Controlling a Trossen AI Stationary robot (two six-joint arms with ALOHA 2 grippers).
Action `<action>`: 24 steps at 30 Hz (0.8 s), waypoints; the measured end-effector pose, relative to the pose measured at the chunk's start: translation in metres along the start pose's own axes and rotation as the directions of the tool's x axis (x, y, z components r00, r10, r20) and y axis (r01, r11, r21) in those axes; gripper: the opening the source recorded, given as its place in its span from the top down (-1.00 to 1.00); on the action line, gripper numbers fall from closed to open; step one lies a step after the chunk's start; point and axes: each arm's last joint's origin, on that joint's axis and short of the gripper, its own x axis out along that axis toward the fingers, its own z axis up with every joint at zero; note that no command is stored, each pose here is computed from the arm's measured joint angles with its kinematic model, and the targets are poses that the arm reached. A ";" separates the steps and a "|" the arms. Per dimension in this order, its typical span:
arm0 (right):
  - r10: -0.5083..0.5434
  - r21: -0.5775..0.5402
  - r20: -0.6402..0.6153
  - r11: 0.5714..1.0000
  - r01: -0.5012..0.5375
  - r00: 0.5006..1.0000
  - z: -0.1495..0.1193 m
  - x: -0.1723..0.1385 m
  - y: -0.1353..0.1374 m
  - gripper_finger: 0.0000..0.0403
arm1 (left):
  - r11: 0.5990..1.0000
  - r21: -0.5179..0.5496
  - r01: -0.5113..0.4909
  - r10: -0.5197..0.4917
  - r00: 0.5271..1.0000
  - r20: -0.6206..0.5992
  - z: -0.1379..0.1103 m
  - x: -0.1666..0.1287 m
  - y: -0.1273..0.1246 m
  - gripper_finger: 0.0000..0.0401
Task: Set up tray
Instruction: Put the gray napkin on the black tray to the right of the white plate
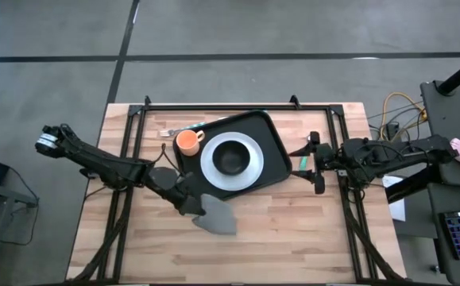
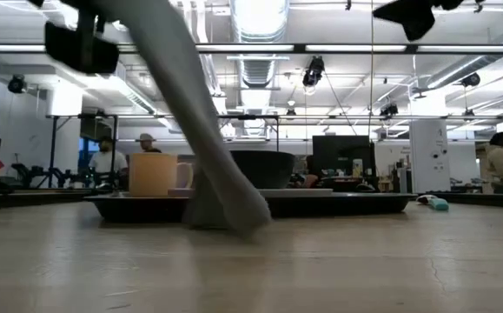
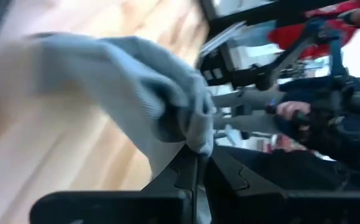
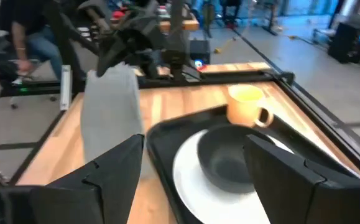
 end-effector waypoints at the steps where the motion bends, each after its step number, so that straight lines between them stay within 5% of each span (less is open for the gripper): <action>1: 0.016 -0.009 0.005 1.000 -0.016 1.000 0.004 0.000 0.002 -0.30 | 1.000 0.004 0.018 -0.018 1.000 0.011 0.002 -0.001 -0.007 1.00; 12: 0.112 -0.153 0.023 0.982 -0.107 0.993 0.034 0.007 0.026 -0.30 | 0.986 0.095 0.135 -0.156 0.946 0.283 0.028 -0.025 -0.074 1.00; 17: 0.037 -0.168 0.013 0.985 -0.035 0.999 0.043 0.019 0.032 -0.44 | 0.989 0.085 0.120 -0.145 0.891 0.430 0.036 -0.032 -0.086 1.00; 24: 0.062 -0.158 -0.015 0.985 -0.063 0.998 0.053 0.037 0.043 -0.59 | 0.989 0.094 0.116 -0.148 0.837 0.527 0.040 -0.036 -0.093 1.00</action>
